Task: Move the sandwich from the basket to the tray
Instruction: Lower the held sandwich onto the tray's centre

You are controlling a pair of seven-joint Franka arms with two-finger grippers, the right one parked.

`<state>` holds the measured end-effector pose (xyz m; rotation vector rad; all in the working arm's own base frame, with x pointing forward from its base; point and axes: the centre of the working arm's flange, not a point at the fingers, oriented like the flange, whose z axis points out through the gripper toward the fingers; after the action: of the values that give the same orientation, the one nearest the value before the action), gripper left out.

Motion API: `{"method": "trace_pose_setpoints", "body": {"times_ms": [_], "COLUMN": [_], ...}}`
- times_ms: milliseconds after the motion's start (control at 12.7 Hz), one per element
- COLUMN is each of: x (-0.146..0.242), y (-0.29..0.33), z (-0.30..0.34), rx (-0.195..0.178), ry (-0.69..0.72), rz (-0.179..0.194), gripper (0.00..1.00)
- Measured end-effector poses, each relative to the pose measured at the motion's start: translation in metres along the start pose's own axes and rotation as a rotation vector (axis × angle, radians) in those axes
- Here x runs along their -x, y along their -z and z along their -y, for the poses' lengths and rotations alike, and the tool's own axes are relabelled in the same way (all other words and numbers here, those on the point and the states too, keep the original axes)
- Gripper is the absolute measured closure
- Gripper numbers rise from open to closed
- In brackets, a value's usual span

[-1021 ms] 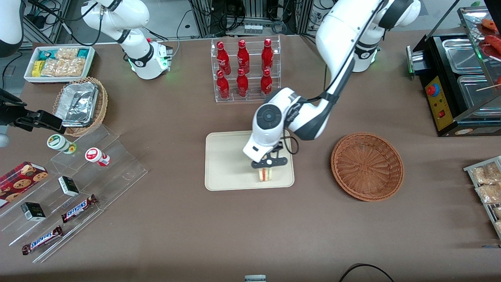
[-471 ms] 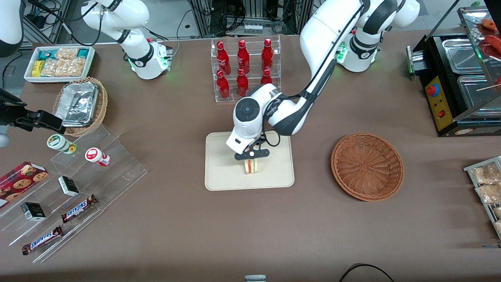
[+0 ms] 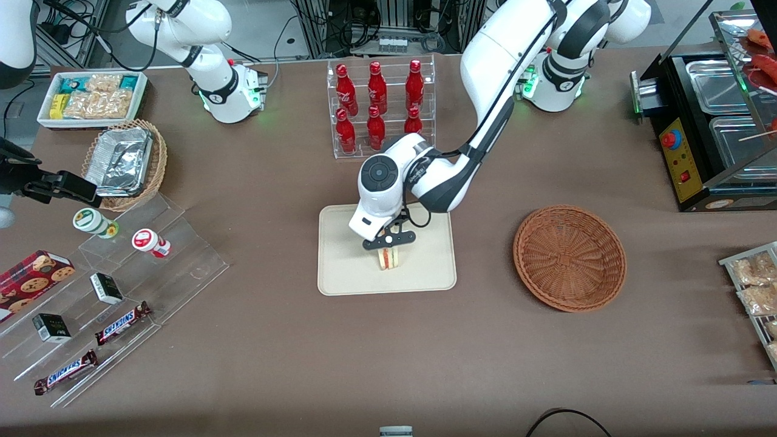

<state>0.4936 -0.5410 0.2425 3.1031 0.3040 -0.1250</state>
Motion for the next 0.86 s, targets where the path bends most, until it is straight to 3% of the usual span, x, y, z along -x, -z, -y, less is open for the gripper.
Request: {"method": "trace_pose_setpoints", "body": {"times_ms": [157, 236, 786, 864], "x": [-0.001, -0.002, -0.007, -0.008], "y": [-0.002, -0.004, 0.021, 0.036], "z": [-0.001, -0.001, -0.007, -0.008], "rx": [0.000, 0.000, 0.009, 0.000], "ry": [0.009, 0.011, 0.022, 0.024], "rz": [0.001, 0.001, -0.007, -0.003], "gripper": [0.85, 0.78, 0.01, 0.00]}}
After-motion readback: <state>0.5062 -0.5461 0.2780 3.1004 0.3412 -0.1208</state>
